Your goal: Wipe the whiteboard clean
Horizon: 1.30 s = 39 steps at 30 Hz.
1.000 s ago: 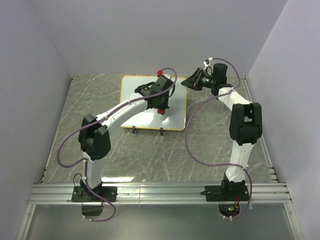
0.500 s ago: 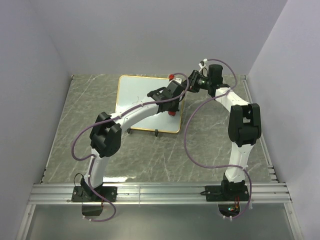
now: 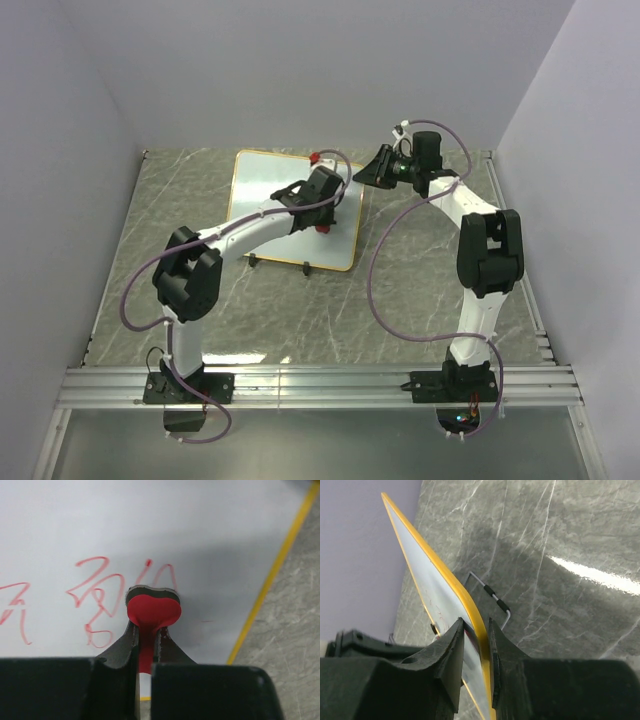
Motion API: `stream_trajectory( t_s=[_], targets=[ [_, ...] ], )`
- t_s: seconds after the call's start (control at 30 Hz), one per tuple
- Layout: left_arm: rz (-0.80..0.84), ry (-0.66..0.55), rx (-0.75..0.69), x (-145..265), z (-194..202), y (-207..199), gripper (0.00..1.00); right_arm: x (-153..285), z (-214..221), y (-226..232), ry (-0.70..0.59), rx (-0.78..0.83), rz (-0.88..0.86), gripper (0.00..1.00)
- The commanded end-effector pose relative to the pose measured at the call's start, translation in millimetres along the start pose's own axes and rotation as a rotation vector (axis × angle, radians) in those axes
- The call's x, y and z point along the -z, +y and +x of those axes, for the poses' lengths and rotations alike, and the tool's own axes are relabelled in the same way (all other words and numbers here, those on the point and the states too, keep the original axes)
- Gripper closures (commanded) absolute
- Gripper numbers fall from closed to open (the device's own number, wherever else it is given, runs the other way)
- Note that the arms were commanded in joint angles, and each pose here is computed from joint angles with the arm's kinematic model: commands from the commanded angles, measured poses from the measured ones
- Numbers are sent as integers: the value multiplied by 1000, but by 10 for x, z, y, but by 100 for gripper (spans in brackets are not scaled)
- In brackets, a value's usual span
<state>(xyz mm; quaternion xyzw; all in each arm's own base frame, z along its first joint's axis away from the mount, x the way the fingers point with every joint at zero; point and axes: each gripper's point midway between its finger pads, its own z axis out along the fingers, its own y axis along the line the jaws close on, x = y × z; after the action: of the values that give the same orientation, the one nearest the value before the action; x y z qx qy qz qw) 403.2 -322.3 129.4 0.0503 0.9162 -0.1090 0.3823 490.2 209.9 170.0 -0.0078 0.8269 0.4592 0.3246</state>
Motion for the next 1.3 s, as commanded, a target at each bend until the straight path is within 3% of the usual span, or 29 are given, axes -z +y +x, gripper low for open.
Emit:
stream_trajectory(
  t_s=[0.0, 0.2, 0.4, 0.53, 0.7, 0.93, 1.07, 1.27],
  targets=[
    [-170, 14, 50, -160, 65, 660, 100, 70, 205, 185, 58, -12, 23, 100],
    [-204, 0, 94, -187, -54, 882, 100, 135, 221, 199, 60, 1, 38, 100],
    [-37, -8, 7, -148, -65, 129, 100, 154, 249, 188, 61, 1, 46, 100],
    [75, 32, -15, -107, 166, -399, 100, 158, 234, 193, 57, 3, 48, 100],
    [151, 41, -7, -80, 313, -584, 100, 163, 235, 197, 56, 4, 48, 100],
    [39, 34, 50, -80, 330, -39, 100, 196, 290, 148, 64, 6, 70, 100],
    [-27, 75, 102, -93, 601, 418, 100, 195, 276, 153, 62, 7, 71, 100],
    [-94, 52, 170, -69, 496, 896, 100, 205, 281, 165, 66, 10, 69, 100]
  ],
)
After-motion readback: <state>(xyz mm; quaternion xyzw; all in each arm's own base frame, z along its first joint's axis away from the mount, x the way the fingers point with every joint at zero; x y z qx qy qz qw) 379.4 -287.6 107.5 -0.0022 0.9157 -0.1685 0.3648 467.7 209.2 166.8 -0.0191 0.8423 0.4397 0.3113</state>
